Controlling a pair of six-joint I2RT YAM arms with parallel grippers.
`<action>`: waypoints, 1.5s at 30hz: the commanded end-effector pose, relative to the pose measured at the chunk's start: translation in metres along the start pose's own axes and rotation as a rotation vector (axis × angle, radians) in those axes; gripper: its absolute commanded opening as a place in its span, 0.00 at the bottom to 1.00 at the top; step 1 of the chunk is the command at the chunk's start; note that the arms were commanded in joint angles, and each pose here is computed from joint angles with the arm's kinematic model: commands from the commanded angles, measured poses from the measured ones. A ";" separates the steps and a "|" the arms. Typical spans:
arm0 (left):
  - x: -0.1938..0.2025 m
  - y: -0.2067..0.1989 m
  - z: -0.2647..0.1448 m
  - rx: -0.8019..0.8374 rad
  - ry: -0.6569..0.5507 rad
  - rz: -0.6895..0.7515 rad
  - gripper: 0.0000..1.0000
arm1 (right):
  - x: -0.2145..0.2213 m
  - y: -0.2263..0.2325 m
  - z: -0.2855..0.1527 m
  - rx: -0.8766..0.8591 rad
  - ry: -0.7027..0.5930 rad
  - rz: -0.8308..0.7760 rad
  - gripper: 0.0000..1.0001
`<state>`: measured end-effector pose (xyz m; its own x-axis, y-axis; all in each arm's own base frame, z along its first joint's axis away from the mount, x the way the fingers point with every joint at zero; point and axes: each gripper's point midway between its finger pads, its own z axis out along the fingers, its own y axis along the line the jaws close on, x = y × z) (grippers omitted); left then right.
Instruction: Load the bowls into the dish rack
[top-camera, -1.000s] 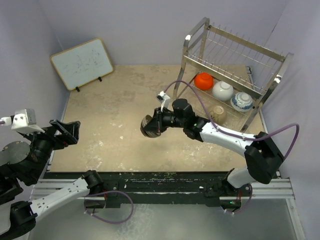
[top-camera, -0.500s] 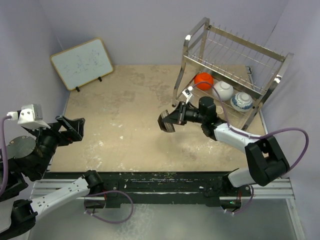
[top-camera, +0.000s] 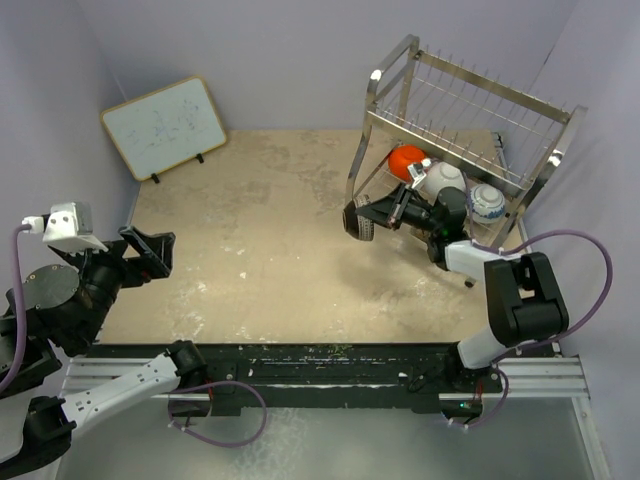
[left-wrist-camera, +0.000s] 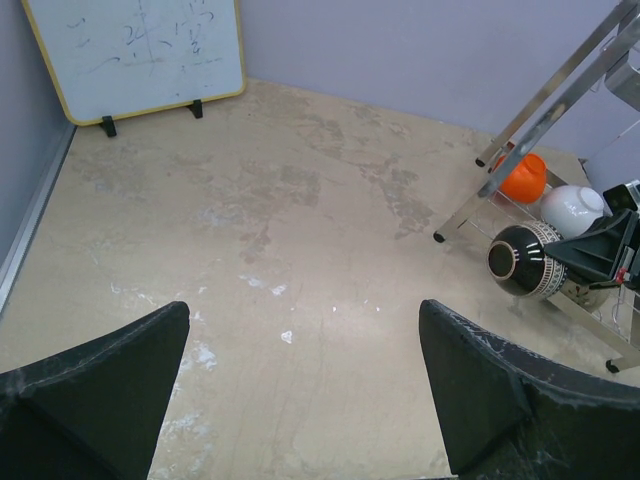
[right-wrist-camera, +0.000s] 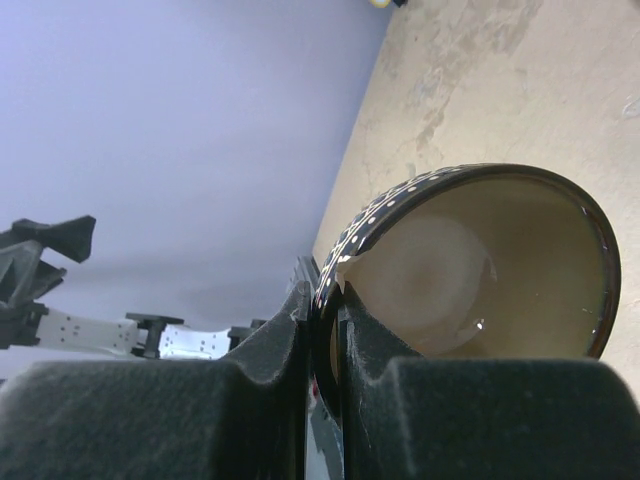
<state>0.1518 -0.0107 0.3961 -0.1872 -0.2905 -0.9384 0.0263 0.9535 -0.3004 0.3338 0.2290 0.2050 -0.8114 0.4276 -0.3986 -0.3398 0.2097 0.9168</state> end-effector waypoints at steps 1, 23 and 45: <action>-0.012 -0.004 -0.001 0.013 -0.025 -0.006 0.99 | -0.035 0.040 -0.009 -0.146 -0.069 -0.080 0.07; -0.011 -0.007 0.000 0.020 -0.017 0.003 0.99 | -0.161 0.005 -0.021 -0.169 -0.367 -0.004 0.07; -0.008 -0.005 -0.001 0.023 -0.007 0.018 0.99 | -0.189 -0.047 -0.003 -0.166 -0.460 0.083 0.08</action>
<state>0.1538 -0.0156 0.3973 -0.1989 -0.2620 -0.9444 0.0425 0.9604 -0.2754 0.4990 0.1347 0.2077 -0.5951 0.7781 -0.2012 -0.2693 0.0428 0.9621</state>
